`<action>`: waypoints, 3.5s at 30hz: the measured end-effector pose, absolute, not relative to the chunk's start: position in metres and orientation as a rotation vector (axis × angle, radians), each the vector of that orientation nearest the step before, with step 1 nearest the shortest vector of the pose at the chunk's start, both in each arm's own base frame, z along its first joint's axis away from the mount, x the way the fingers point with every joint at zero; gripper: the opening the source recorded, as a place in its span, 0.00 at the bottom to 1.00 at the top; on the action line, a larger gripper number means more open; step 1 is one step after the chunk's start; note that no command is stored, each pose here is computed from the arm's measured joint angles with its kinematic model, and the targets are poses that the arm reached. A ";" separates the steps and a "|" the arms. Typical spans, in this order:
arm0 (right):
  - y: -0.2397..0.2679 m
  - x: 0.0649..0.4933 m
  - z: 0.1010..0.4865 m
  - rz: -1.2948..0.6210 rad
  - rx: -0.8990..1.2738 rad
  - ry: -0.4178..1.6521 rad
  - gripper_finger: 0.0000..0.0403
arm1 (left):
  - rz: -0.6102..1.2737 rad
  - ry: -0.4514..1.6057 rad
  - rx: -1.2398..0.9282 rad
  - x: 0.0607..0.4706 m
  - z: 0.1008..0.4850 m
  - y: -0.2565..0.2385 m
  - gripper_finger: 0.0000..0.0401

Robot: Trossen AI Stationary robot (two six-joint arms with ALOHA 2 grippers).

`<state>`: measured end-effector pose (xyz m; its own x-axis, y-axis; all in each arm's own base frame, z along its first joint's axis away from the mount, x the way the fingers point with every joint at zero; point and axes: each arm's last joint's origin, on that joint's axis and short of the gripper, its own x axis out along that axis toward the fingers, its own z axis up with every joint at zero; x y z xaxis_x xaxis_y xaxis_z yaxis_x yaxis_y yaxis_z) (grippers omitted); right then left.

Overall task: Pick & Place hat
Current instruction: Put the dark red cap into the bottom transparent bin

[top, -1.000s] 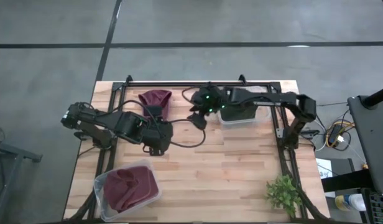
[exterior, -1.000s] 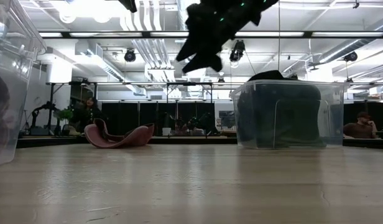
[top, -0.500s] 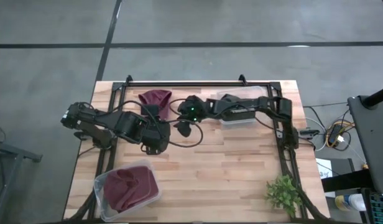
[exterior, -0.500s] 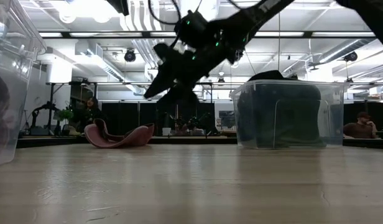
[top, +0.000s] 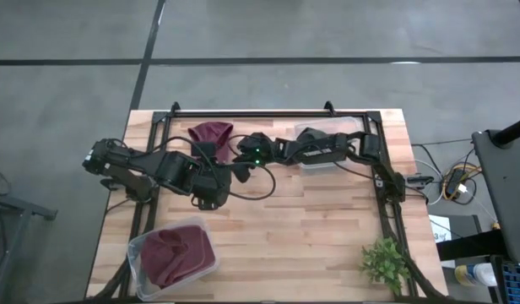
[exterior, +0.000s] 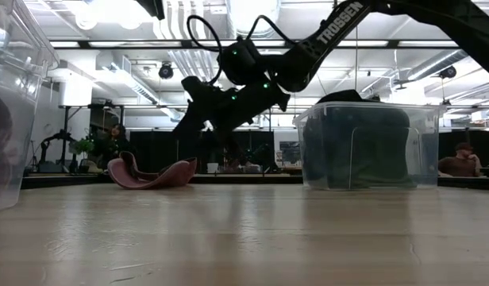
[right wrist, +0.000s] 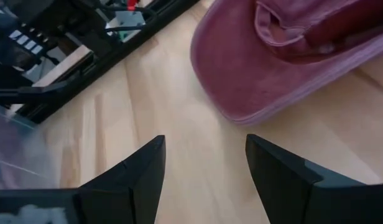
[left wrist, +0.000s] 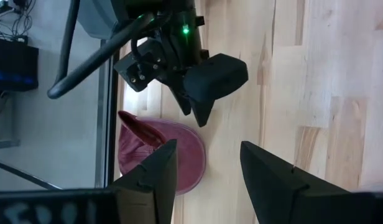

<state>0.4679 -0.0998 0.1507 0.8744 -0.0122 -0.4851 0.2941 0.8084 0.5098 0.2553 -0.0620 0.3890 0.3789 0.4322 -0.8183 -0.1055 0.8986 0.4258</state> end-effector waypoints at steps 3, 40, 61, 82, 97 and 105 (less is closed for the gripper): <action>-0.101 0.468 0.151 -0.188 0.595 0.483 0.54 | 0.351 1.135 0.327 0.255 0.389 -0.062 0.42; -0.016 0.253 0.290 -0.029 0.294 0.641 0.02 | 0.659 1.144 -0.336 0.282 0.335 0.101 0.42; -0.014 0.215 0.285 -0.034 0.267 0.498 0.02 | 0.887 1.185 -0.446 0.309 0.247 0.123 0.42; -0.015 0.225 0.274 -0.032 0.250 0.548 0.02 | 0.968 1.393 -0.332 0.327 0.184 0.133 0.39; -0.014 0.226 0.275 -0.025 0.242 0.541 0.02 | 0.890 1.344 -0.373 0.324 0.215 0.129 0.02; -0.014 0.226 0.274 -0.010 0.205 0.542 0.02 | 0.712 1.025 -0.514 0.302 0.311 0.116 0.02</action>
<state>0.2258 -0.0136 0.2745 0.8569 0.0449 -0.5135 0.0630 0.9796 0.1909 0.3019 0.1156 0.3106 0.3326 0.2888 -0.8978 -0.7401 0.6700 -0.0587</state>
